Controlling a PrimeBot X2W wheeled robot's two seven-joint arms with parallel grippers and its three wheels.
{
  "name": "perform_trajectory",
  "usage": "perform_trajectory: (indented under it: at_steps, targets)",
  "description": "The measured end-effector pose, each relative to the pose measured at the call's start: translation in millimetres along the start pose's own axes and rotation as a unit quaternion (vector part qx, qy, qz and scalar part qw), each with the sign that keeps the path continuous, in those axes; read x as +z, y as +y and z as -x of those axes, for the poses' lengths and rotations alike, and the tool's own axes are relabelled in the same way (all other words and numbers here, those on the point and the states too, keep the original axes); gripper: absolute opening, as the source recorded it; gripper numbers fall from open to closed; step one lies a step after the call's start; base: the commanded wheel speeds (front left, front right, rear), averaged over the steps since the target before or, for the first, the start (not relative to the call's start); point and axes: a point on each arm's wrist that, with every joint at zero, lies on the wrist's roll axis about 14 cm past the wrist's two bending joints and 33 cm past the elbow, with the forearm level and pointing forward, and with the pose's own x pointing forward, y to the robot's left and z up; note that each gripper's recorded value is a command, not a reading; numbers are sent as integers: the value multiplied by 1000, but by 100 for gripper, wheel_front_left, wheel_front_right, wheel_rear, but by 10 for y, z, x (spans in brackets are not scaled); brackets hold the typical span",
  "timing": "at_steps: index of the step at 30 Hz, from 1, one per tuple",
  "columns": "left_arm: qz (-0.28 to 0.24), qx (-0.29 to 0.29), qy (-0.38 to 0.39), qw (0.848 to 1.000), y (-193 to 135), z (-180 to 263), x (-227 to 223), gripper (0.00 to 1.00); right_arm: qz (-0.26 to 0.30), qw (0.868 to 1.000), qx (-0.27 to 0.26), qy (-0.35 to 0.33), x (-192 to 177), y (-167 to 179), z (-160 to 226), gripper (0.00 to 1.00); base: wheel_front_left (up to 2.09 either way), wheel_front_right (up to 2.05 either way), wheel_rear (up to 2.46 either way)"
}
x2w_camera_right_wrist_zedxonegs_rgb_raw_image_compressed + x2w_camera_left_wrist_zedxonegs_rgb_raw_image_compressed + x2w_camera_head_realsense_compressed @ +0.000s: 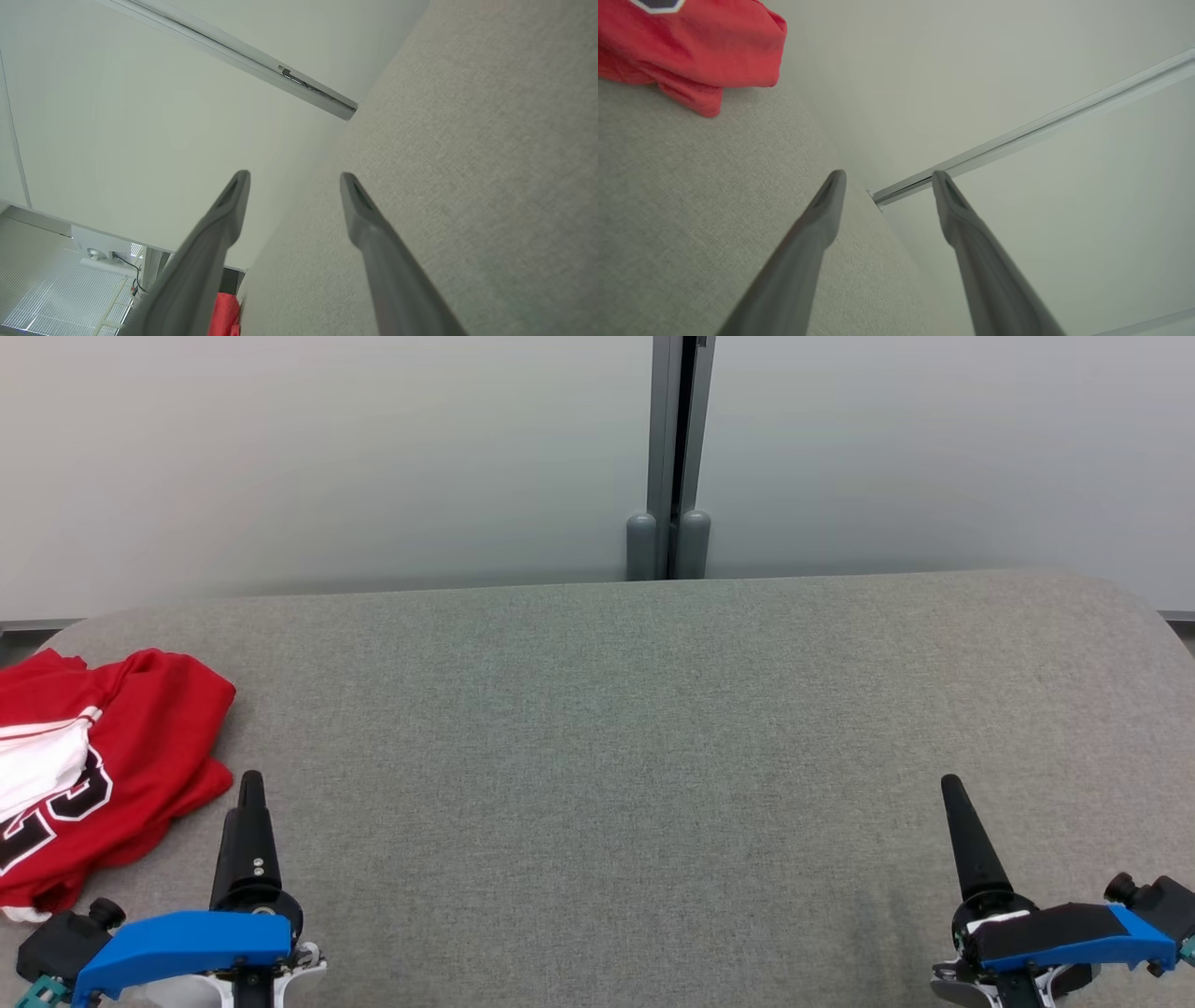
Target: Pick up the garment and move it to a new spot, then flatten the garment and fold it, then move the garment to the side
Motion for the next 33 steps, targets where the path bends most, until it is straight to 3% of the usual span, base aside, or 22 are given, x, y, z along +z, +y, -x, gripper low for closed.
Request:
perform_trajectory:
  at_steps: [13, 23, 33]
  targets:
    - [-128, 0, -12, 992, -49, 10, 30, 100, 119, 993, 18, 2, -48, 88, -16, 100, 0, 0, 0]
    - [-241, -12, -7, 971, -86, 18, -42, 100, 203, 979, 33, 10, -138, 140, -24, 100, 0, 0, 0]
    - [-315, -22, -10, 949, -115, 25, -47, 100, 265, 963, 44, 12, -189, 166, -29, 100, 0, 0, 0]
